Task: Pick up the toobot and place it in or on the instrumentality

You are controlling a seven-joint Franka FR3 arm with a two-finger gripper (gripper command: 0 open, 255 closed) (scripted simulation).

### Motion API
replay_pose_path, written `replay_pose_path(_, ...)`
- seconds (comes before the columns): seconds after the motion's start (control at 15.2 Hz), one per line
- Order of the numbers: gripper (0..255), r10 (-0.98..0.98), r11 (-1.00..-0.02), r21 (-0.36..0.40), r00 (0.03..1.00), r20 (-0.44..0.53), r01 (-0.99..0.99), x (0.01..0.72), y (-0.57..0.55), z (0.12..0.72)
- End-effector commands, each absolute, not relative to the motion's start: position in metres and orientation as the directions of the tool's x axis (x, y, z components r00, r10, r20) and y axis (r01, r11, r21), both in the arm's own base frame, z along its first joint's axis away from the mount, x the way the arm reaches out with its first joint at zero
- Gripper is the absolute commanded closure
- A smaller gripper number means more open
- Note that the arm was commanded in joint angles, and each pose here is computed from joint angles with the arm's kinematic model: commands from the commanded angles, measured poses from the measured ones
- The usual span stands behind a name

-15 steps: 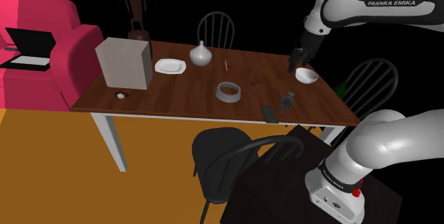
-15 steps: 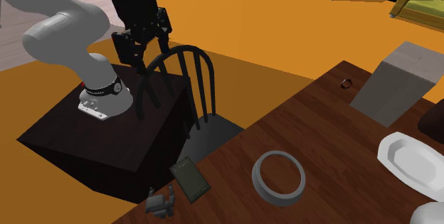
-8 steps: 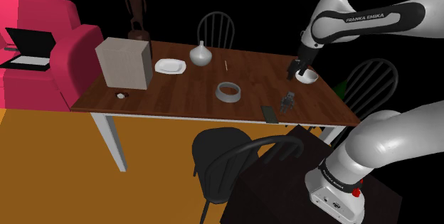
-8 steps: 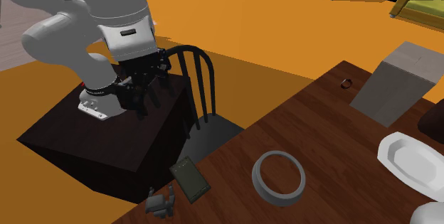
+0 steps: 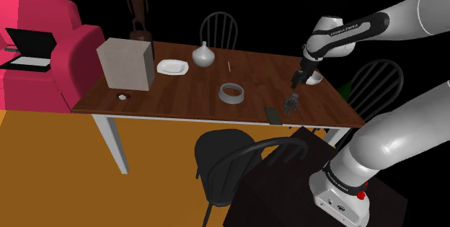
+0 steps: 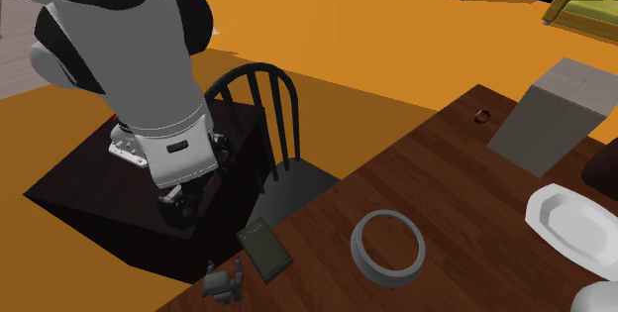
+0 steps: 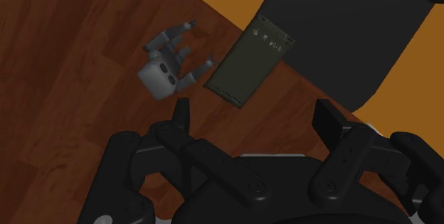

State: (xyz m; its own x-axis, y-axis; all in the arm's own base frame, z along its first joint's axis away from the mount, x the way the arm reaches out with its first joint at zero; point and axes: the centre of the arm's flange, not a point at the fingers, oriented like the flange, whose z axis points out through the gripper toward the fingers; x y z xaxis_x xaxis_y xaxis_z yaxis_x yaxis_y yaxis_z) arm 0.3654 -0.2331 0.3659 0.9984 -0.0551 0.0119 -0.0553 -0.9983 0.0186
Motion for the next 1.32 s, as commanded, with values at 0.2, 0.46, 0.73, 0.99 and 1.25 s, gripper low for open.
replay_pose_path(0.2,0,-0.043,-0.999,0.022,0.999,0.005,-0.043,0.375,-0.278,0.319)
replay_pose_path(0.46,0,-0.033,-0.999,0.023,0.999,-0.001,-0.033,0.383,-0.314,0.281)
replay_pose_path(0.73,0,-0.03,-0.999,0.023,1.0,-0.003,-0.03,0.386,-0.326,0.257)
replay_pose_path(0.99,0,-0.03,-0.999,0.023,1.0,-0.003,-0.03,0.386,-0.326,0.236)
replay_pose_path(1.25,0,-0.03,-0.999,0.023,1.0,-0.003,-0.03,0.386,-0.327,0.228)
